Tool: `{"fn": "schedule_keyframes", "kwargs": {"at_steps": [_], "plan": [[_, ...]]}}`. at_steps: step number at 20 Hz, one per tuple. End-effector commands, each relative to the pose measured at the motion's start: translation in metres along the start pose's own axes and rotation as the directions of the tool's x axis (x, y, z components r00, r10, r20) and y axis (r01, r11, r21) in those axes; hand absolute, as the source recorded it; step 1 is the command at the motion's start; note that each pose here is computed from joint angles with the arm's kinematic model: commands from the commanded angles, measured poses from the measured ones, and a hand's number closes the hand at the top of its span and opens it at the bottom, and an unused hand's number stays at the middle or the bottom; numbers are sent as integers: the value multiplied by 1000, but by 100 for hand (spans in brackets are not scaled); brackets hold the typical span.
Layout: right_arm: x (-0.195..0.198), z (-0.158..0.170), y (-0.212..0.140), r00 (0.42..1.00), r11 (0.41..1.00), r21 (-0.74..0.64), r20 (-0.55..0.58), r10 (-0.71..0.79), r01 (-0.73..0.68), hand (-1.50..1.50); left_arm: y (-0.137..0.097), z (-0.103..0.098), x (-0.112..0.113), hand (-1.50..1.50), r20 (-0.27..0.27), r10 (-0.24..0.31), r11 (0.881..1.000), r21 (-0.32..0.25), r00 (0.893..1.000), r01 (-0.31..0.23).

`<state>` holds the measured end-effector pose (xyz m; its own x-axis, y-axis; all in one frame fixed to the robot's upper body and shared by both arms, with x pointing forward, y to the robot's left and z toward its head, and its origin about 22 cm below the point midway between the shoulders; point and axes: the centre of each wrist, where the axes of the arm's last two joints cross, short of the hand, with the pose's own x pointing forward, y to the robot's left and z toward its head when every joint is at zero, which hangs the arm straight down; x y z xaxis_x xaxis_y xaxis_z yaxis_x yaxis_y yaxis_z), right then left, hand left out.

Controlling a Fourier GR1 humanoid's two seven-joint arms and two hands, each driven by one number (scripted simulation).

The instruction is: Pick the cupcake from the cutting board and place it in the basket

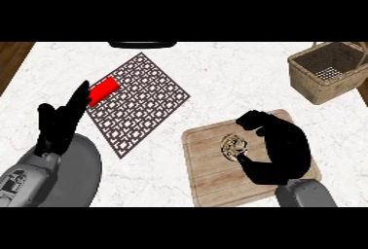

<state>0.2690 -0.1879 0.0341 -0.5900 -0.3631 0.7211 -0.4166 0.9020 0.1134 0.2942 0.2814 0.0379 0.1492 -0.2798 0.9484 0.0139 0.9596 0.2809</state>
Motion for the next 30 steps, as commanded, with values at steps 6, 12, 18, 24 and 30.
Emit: {"fn": "schedule_keyframes", "kwargs": {"at_steps": [6, 12, 18, 24, 30], "plan": [[30, 32, -30, 827, 833, -49, -162, 538, -551, -150, 4, 3, -11, 0, -68, -30, 998, 60, 997, 34], [93, 29, -93, 506, 575, 385, -273, 818, -722, -150, 2, 6, -15, 0, -72, -22, 998, 58, 997, 27], [135, 3, -79, 440, 525, 662, -313, 842, -535, -150, -5, 12, -27, 0, -64, -26, 998, 49, 998, 29], [166, -1, -53, 462, 564, 686, -358, 811, -460, -150, 9, 10, -15, 0, -66, -32, 999, 30, 997, 34], [149, 1, -59, 446, 598, 625, -405, 798, -502, -150, -3, 8, -4, 0, -52, -28, 999, 42, 998, 31]]}}
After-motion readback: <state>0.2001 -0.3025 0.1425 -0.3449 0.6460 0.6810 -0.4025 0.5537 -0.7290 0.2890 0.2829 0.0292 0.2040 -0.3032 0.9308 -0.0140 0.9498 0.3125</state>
